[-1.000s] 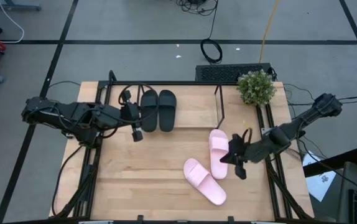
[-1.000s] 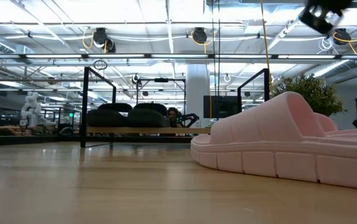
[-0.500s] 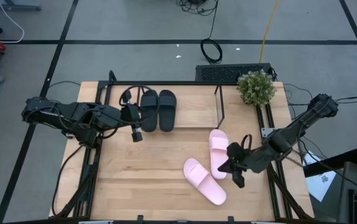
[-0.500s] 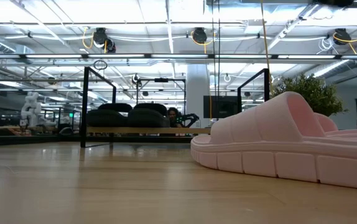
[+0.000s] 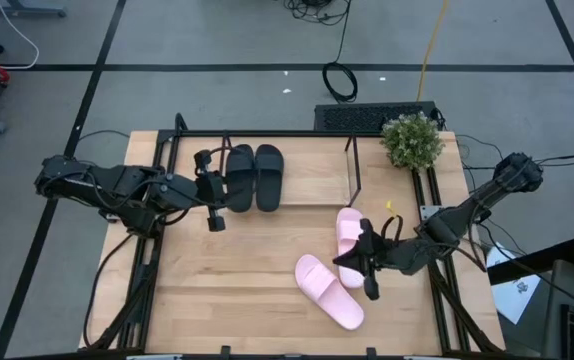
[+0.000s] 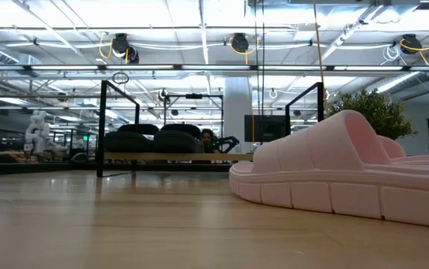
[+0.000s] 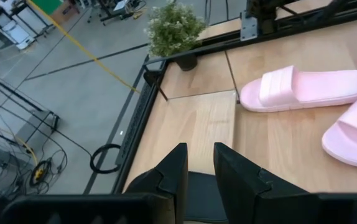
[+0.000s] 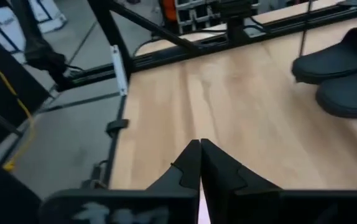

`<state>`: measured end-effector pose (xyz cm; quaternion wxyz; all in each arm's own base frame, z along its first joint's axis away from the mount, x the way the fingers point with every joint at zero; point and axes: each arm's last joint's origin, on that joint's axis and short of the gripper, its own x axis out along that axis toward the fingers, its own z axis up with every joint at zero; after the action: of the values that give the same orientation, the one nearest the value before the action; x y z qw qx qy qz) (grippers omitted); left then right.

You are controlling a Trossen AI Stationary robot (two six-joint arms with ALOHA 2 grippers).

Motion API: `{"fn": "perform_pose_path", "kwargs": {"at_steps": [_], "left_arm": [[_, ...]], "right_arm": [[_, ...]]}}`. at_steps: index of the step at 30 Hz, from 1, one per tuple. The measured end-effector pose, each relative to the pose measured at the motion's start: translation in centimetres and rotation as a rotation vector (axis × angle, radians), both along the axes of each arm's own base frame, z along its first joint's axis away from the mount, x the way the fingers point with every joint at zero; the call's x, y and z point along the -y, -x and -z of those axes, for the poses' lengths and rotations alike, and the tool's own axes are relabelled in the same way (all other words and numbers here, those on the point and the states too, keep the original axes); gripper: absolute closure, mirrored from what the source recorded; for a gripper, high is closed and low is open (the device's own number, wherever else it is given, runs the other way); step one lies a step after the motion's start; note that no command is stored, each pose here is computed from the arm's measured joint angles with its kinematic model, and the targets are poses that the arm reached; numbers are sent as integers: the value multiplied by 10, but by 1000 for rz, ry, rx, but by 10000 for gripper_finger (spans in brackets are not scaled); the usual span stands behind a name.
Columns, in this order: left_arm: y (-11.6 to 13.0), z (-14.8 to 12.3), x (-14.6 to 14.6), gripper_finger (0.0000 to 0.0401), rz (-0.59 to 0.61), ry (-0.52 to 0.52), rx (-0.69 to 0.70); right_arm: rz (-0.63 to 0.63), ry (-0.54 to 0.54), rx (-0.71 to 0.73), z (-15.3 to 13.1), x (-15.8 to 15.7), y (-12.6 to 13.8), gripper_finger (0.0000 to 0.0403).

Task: Pick and place slides into the shelf
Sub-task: Put the right pink slipper on the shelf

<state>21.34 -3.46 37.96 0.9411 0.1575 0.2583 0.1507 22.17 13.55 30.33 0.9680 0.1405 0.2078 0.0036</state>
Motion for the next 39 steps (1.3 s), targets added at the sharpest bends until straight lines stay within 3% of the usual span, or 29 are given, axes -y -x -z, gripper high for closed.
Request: {"fn": "perform_pose_path", "kwargs": {"at_steps": [8,14,17,21,33,35,39], "left_arm": [[1,0,5,315,23,-3,-2],[1,0,4,315,9,-11,1],[1,0,4,316,1,-16,2],[1,0,4,316,0,-16,2],[1,0,4,316,10,-37,-7],[1,0,4,316,10,-37,-7],[1,0,4,315,10,-39,-8]], "right_arm": [[87,19,-42,4,24,-8,375],[102,16,-44,0,35,-7,290],[74,71,-29,-3,38,-6,243],[71,75,-19,-6,39,-2,208],[189,-203,-7,-9,40,-1,200],[169,-206,-20,-8,39,-1,200],[84,-103,-22,-10,36,0,200]]}}
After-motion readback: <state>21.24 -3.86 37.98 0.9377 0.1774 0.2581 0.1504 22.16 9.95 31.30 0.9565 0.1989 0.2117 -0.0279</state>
